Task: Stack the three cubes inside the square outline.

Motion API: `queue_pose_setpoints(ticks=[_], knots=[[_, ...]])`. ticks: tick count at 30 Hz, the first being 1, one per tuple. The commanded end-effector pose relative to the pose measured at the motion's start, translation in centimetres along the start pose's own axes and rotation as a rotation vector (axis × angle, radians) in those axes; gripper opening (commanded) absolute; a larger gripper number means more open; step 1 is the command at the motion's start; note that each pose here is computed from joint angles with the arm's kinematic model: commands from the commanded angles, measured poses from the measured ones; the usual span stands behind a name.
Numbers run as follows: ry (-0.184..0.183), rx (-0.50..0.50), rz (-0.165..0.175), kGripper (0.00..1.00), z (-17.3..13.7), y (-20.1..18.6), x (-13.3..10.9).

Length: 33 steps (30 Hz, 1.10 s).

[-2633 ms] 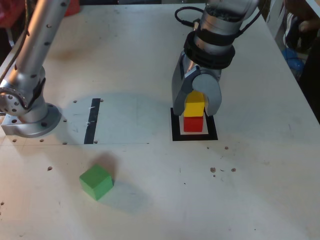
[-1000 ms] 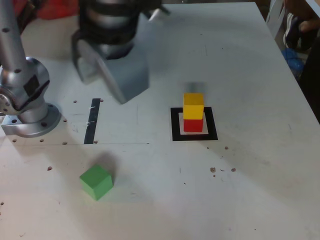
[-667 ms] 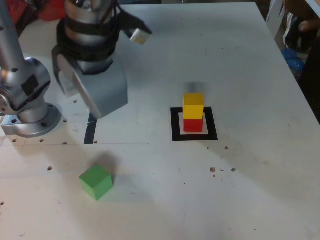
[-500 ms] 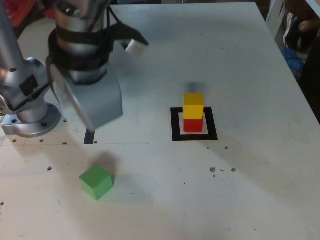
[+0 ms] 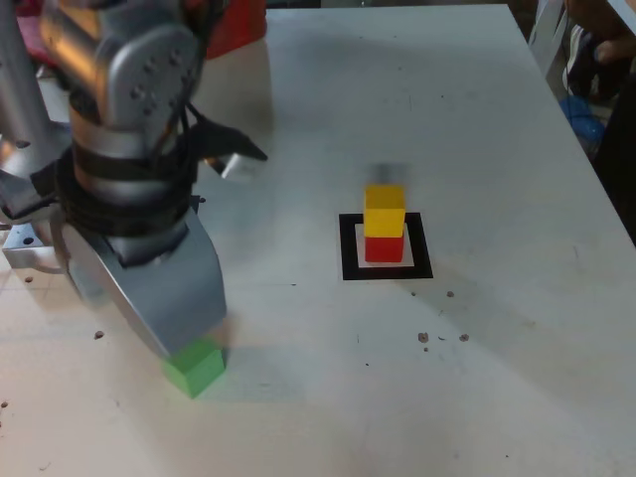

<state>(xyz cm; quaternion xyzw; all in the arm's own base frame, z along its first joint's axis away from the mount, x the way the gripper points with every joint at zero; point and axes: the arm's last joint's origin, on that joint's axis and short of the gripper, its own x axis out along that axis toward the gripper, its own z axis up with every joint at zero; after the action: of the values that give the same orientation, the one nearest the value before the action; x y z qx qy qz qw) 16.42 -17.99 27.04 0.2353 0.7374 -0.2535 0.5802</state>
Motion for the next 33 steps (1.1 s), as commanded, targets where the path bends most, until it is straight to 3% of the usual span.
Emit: queue_pose_setpoints(ticks=[1, 3, 8, 12, 20, 23, 28, 33], knots=[[0.001, -0.015, -0.002, 0.92, 1.0, -0.2, 0.2], [0.02, -0.047, 0.004, 0.92, 2.0, -0.3, 0.6], [0.109, -0.127, 0.035, 0.91, 3.3, 0.0, 2.9], [0.136, -0.138, 0.048, 0.91, 4.3, 0.0, 4.3], [0.145, -0.137, 0.066, 0.79, 5.2, 0.0, 5.3], [0.139, -0.145, 0.075, 0.65, 5.3, 0.1, 5.4], [0.092, -0.144, 0.076, 0.36, 5.8, 0.1, 6.0], [0.072, -0.142, 0.067, 0.32, 5.9, 0.1, 6.4]])
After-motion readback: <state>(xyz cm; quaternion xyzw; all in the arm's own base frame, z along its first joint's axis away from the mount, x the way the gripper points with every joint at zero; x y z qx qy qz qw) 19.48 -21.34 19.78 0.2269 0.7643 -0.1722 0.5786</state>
